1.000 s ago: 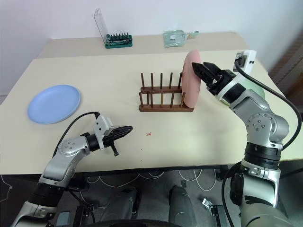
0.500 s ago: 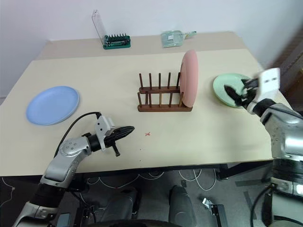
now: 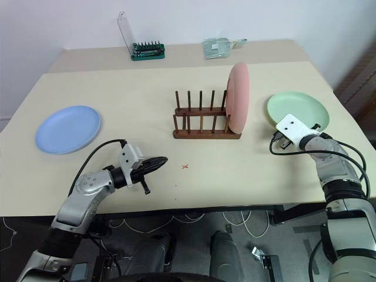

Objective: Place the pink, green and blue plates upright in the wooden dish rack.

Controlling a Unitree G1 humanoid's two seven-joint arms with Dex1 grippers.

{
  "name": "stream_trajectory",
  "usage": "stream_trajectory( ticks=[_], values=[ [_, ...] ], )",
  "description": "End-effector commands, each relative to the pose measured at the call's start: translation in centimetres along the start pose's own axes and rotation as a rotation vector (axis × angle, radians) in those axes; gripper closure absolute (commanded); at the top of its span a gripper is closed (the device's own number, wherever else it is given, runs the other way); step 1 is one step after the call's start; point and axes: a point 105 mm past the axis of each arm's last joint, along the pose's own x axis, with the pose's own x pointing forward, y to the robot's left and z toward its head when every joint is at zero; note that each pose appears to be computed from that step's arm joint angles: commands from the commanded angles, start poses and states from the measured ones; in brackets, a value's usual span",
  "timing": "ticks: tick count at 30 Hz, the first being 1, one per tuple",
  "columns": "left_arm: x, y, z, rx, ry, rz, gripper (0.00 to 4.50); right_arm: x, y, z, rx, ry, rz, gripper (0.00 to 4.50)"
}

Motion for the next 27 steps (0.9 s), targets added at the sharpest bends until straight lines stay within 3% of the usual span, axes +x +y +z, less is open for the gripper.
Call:
stream_trajectory(
  ticks=[1,6,9,12,14,19,23,25,27],
  values=[
    [0.0,-0.1,0.9,0.031,-0.022,-0.003,4.5,-0.2,-0.9,0.4,-0.041,-0.02,-0.042,4.47],
    [0.1,-0.1,1.0,0.033,-0.023,-0.005,4.5,-0.9,-2.2,1.3,-0.204,-0.042,-0.168,4.47],
    [0.1,-0.1,0.9,0.033,-0.023,-0.004,4.5,-2.4,-4.9,3.9,-0.382,-0.099,-0.341,4.47],
    [0.0,-0.1,0.8,0.032,-0.019,-0.008,4.5,-4.6,-7.8,8.5,-0.425,-0.231,-0.478,4.47],
    [0.1,-0.1,0.8,0.032,-0.018,-0.011,4.5,-6.8,-9.6,13.0,-0.507,-0.355,-0.542,4.47],
    [0.3,-0.2,0.8,0.031,-0.018,-0.017,4.5,-11.1,-9.2,22.3,-0.598,-0.671,-0.57,4.47],
    [0.4,-0.3,0.8,0.032,-0.018,-0.02,4.5,-13.4,-5.9,27.4,-0.45,-0.945,-0.405,4.47],
    [0.4,-0.3,0.8,0.032,-0.02,-0.019,4.5,-14.5,-4.2,29.3,-0.119,-1.097,-0.214,4.47],
    [0.4,-0.3,0.8,0.032,-0.021,-0.017,4.5,-15.0,-2.7,30.0,0.094,-1.158,-0.037,4.47]
  ],
)
